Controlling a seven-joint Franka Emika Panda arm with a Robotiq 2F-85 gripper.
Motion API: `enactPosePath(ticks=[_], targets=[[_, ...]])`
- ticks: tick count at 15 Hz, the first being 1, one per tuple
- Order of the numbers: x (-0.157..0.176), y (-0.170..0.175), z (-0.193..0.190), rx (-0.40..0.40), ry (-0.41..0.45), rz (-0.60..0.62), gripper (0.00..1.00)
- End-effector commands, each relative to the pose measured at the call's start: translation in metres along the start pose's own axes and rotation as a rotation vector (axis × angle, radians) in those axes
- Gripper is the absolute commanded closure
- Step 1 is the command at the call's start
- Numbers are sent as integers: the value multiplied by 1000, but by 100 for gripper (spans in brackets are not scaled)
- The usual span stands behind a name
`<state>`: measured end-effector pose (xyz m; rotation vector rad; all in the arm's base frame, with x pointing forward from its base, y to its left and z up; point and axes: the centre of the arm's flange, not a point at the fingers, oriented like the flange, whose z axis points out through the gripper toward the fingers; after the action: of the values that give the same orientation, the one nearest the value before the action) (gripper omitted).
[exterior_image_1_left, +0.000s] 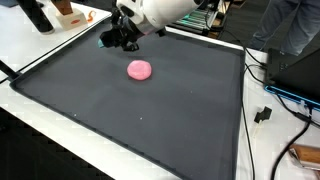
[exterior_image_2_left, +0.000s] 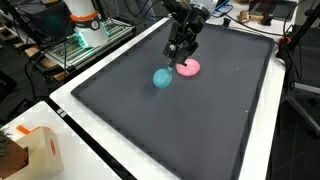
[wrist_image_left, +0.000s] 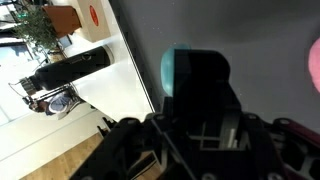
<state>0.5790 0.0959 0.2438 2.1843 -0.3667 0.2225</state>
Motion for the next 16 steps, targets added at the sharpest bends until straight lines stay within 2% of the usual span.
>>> enactPosePath(ticks=[1,10,16], targets=[[-2,-4,-4,39,-3,-41,75],[-8,-23,-15,75,21,-101,75],[0,-20,-11,171,-26,-169,75]])
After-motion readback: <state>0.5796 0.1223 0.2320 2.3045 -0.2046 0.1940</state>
